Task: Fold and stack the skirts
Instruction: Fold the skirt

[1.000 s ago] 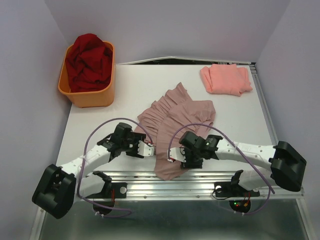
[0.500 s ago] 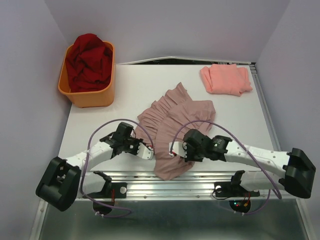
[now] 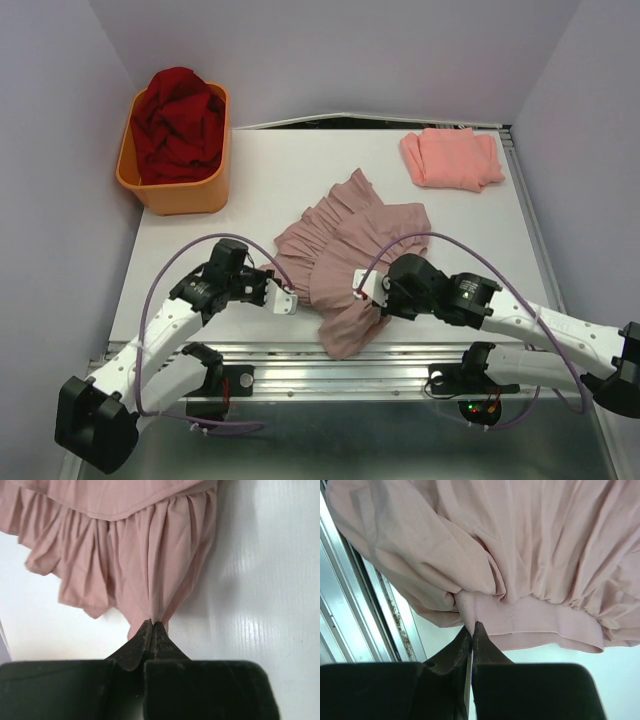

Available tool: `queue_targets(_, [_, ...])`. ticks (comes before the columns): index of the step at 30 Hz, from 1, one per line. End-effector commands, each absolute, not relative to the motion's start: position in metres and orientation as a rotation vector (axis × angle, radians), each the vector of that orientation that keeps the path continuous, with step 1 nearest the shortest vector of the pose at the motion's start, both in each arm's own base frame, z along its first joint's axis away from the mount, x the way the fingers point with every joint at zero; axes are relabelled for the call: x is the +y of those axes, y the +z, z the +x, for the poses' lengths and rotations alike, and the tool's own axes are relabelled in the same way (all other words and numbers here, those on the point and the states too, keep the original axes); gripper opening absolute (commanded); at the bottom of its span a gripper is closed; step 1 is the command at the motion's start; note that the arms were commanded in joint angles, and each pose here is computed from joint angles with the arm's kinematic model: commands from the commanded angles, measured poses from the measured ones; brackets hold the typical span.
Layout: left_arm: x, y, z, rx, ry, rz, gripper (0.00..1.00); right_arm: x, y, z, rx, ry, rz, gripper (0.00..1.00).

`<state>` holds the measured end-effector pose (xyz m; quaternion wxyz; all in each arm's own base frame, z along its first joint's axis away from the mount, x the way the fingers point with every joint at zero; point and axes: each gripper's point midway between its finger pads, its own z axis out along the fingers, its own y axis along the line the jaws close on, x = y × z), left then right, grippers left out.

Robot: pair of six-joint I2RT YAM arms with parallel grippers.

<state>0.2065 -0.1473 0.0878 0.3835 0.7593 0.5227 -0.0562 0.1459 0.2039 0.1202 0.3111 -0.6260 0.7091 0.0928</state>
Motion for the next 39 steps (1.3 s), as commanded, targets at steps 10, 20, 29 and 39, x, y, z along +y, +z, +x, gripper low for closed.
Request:
queue_targets(10, [-0.184, 0.187, 0.256, 1.383, -0.219, 1.623, 0.00, 0.178, 0.175, 0.172, 1.892, 0.144, -1.329, 0.01])
queue_targets(20, [-0.216, 0.243, 0.340, 1.354, -0.209, 1.543, 0.00, 0.140, 0.179, 0.215, 2.011, 0.169, -1.160, 0.01])
queue_targets(29, [-0.251, 0.256, 0.416, 1.411, -0.251, 1.499, 0.00, 0.086, 0.172, 0.284, 2.165, 0.428, -0.976, 0.01])
queue_targets(39, [-0.291, 0.200, 0.517, 1.521, -0.260, 1.338, 0.00, 0.076, 0.110, 0.336, 2.306, 0.758, -0.915, 0.01])
